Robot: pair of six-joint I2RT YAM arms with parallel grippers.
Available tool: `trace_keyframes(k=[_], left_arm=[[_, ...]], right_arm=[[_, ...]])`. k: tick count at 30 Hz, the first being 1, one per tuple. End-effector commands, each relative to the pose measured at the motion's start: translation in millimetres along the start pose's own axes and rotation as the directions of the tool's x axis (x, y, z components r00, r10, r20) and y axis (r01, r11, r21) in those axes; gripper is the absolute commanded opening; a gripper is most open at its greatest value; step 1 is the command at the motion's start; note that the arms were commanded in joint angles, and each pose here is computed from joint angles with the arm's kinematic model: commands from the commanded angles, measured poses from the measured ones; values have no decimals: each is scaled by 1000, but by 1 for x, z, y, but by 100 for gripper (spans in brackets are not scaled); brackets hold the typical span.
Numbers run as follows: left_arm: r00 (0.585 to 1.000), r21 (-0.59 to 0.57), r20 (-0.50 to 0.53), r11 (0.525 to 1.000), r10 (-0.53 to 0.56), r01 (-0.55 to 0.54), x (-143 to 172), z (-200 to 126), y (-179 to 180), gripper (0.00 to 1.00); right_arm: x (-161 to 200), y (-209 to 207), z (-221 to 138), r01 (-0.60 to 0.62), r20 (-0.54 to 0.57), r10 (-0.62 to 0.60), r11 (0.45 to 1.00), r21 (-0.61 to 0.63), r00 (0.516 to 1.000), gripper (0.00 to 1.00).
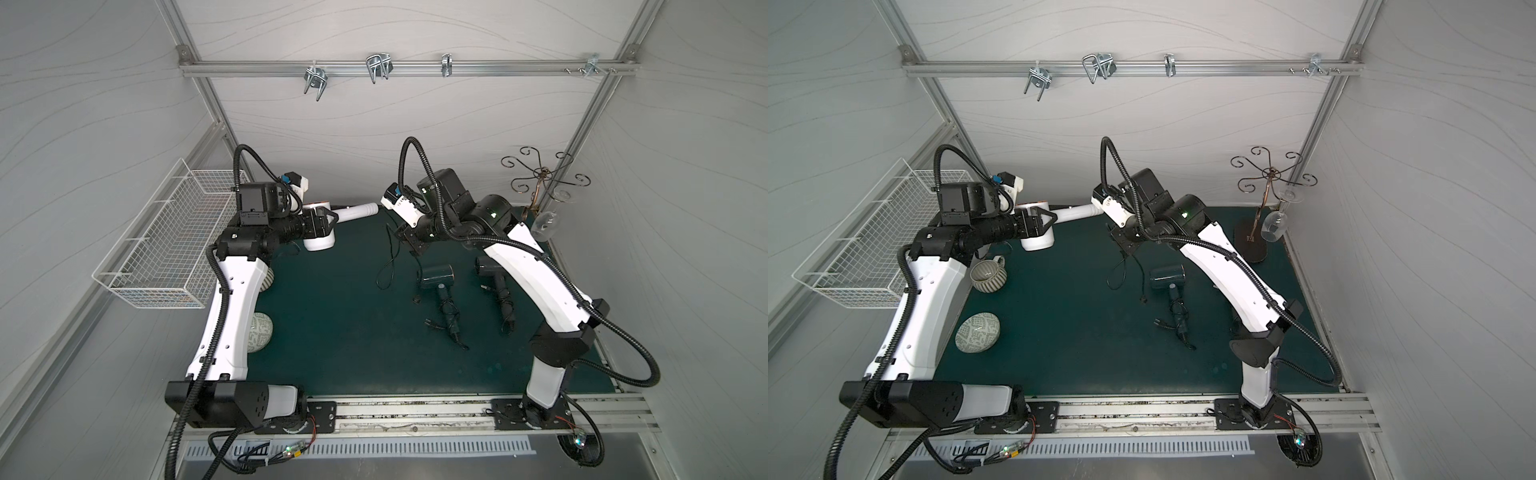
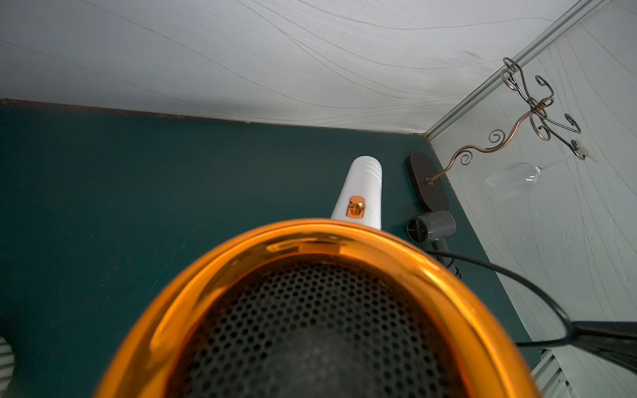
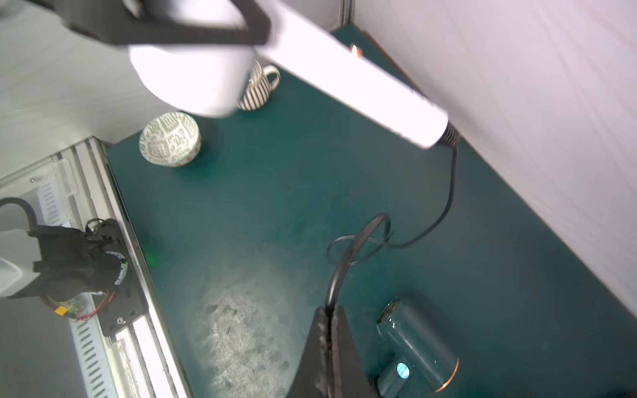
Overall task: Wrap the cord around the hair dryer
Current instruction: Wrap the power cord around the hair dryer.
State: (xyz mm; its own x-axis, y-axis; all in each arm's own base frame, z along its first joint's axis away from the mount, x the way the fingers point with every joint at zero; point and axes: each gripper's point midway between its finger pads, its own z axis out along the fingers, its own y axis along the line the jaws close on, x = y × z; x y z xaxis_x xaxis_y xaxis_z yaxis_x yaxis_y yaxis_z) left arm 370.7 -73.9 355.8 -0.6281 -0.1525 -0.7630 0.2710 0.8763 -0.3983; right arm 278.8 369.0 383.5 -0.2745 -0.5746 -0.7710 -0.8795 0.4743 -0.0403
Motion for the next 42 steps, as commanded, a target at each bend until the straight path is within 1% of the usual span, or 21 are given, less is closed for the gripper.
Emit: trace_keyframes(k=[1,5,8,12,14,17,21,24,29,32,33,35,37,38,42], left_arm=[[995,89,96,995,33,-42,-16,-8,-18,0],[998,161,58,987,11,-20,8,0,-22,0],[999,215,43,976,23,-32,24,0,-31,0],[994,276,15,955,110,-110,42,-1,-50,0],[989,333,10,932,150,-145,48,-4,-65,0],[983,415,-4,895,182,-164,57,-7,-85,0],[976,455,-13,871,216,-186,69,-15,-98,0],[971,436,-30,877,239,-202,76,-13,-97,0],[962,331,-51,914,267,-235,81,-7,-81,0],[960,315,-50,916,277,-248,80,-8,-80,0],[959,292,-54,923,277,-249,79,-6,-77,0],[959,202,-66,945,274,-256,77,-1,-61,0],[957,162,-64,949,283,-270,73,0,-55,0],[959,154,-59,951,279,-267,71,0,-54,0],[958,189,-58,946,280,-265,71,1,-61,0]], right_arm=[[-18,2,-24,75,71,-74,997,-3,995,0],[-36,-3,-31,136,129,-139,990,31,982,0],[-43,-11,-36,164,155,-171,985,55,973,0],[-42,-30,-35,207,141,-224,971,120,964,0],[-42,-43,-34,214,137,-234,966,147,962,0],[-50,-57,-34,231,156,-261,955,188,953,0],[-61,-68,-36,279,176,-326,929,244,929,0],[-71,-76,-42,287,206,-347,918,273,915,0],[-85,-79,-52,310,239,-391,897,313,889,0],[-88,-77,-56,319,255,-402,895,312,879,0],[-89,-74,-58,318,264,-400,899,302,878,0],[-91,-66,-64,321,286,-398,905,280,872,0],[-92,-58,-66,327,296,-402,905,270,867,0],[-92,-55,-67,334,294,-407,903,269,865,0],[-92,-62,-66,349,268,-434,884,311,860,0]])
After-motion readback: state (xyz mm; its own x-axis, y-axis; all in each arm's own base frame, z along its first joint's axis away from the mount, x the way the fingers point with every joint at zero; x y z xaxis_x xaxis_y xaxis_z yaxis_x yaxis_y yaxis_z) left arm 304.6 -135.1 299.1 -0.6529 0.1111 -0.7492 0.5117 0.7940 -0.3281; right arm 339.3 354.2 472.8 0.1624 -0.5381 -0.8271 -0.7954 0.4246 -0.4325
